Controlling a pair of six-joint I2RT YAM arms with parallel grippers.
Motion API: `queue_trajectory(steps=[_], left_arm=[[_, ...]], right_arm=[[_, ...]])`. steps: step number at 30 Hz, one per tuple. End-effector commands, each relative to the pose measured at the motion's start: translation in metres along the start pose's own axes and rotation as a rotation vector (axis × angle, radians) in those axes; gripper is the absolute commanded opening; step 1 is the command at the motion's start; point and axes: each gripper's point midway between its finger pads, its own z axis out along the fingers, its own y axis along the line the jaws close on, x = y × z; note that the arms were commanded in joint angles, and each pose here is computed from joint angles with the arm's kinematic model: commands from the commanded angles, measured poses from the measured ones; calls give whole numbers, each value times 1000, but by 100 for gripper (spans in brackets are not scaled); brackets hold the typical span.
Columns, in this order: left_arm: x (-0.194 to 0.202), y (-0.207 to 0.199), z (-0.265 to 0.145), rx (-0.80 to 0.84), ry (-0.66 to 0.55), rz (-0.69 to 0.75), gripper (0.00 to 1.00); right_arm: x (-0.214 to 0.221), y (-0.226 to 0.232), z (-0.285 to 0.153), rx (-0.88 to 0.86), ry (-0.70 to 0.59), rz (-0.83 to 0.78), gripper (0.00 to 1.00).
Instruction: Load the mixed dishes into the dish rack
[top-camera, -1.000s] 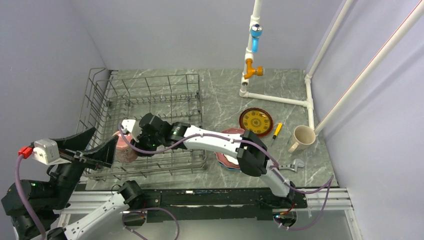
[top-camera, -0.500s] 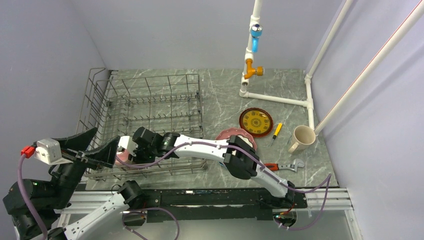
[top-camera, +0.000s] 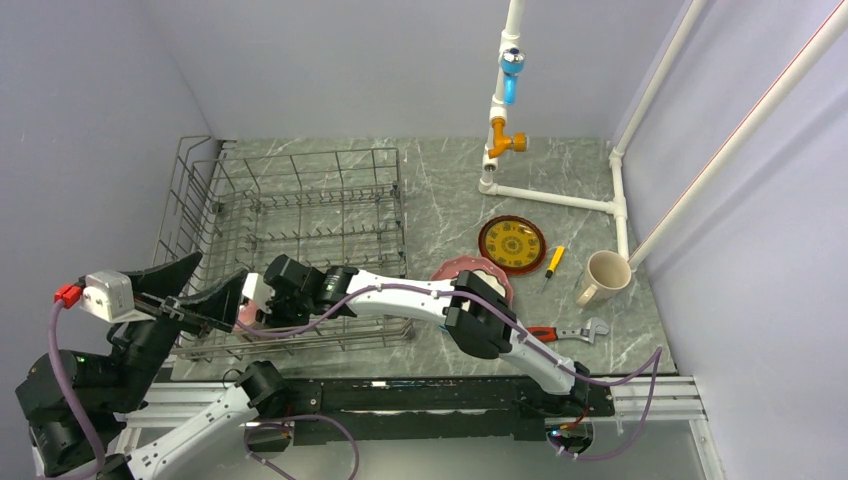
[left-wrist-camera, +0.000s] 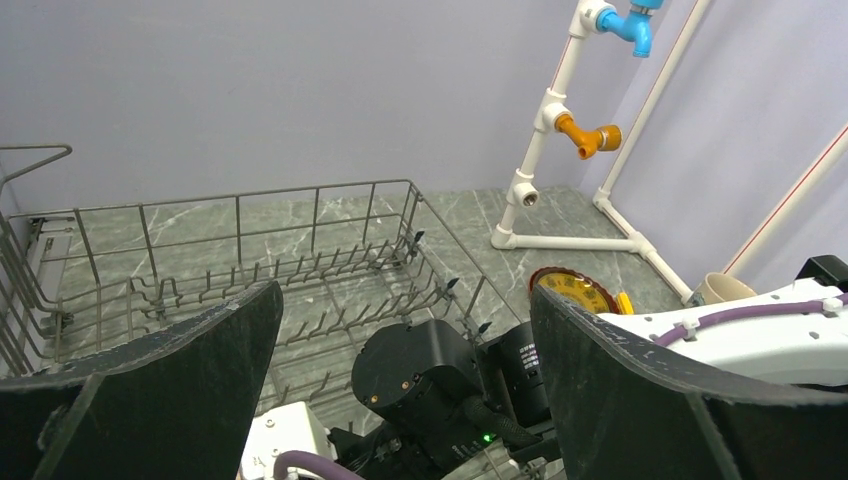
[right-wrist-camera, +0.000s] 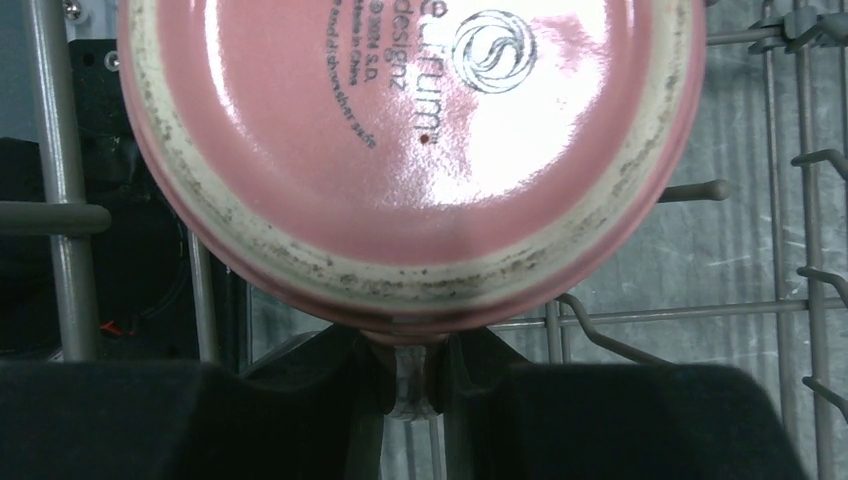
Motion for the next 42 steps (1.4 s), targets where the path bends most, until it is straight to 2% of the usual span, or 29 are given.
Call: queue_trajectory(steps=[1, 4, 9, 22, 24, 28, 30, 37, 42], left_arm=[[-2, -8, 10, 11, 7, -1, 99], [0, -7, 11, 4, 17, 2, 99], [5, -6, 12, -2, 29, -7, 99], [1, -9, 15, 7, 29, 10, 99], [1, -11, 16, 11, 24, 9, 99], [7, -12, 18, 14, 38, -1, 99], [7, -13, 18, 19, 36, -5, 99], [6, -15, 19, 25, 45, -9, 99], [8, -15, 20, 20, 46, -11, 99]], right_arm=[[-63, -13, -15, 43, -183, -66, 31], [-65, -10, -18, 31, -185, -65, 43], [-70, -8, -34, 36, -198, -55, 56], [-64, -1, -82, 31, -178, 55, 60], [-59, -12, -86, 82, -184, 72, 54], [-42, -35, -78, 174, -137, 87, 21], [-39, -36, -71, 177, -118, 92, 12], [-30, -36, -41, 155, -113, 130, 12], [-38, -7, -31, 53, -117, 124, 11]])
